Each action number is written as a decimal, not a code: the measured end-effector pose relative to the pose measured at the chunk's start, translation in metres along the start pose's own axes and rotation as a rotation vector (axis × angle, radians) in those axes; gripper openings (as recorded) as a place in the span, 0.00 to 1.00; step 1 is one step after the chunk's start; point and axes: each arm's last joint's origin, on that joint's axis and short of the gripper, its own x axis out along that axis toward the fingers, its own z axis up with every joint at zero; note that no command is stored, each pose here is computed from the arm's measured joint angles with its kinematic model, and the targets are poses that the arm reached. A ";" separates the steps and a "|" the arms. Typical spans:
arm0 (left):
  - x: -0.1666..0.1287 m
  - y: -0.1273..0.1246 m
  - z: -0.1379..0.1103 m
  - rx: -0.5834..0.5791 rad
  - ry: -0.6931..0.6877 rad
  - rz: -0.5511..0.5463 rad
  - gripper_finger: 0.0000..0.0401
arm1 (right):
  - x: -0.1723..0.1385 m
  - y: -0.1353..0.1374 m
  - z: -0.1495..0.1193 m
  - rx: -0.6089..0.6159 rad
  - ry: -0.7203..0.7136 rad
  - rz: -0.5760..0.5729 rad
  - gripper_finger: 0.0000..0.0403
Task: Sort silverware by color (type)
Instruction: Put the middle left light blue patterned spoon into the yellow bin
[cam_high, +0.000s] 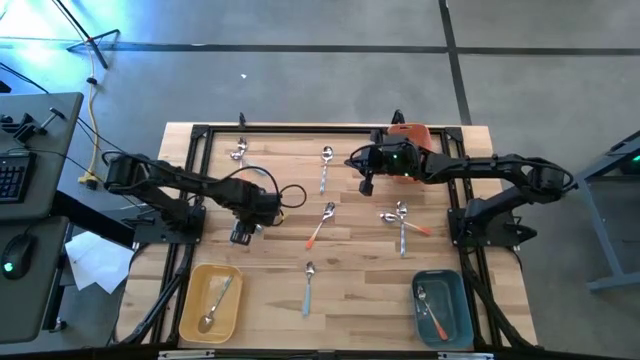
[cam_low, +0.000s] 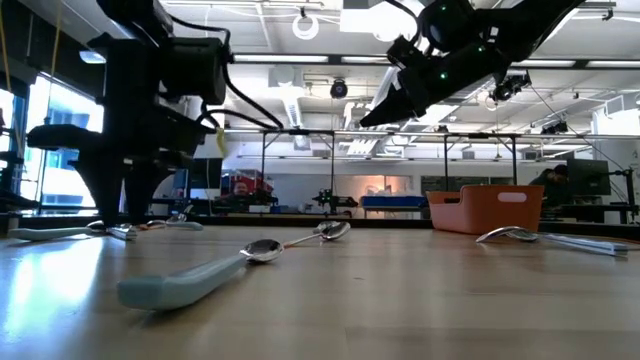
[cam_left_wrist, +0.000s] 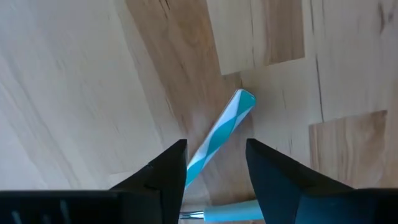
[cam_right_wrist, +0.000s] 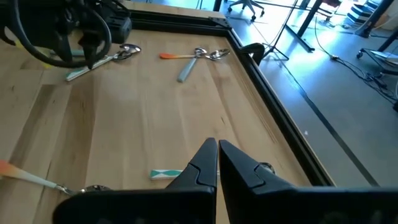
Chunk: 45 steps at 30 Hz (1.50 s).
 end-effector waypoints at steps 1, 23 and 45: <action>0.002 0.000 0.001 0.004 0.005 -0.001 0.38 | 0.000 0.000 0.000 -0.001 0.000 0.001 0.00; 0.016 0.001 0.007 0.129 0.058 0.021 0.03 | 0.000 0.001 0.000 -0.001 0.003 0.003 0.00; -0.094 0.003 0.052 -0.385 0.027 -0.048 0.02 | 0.000 0.001 0.000 -0.016 0.003 0.004 0.00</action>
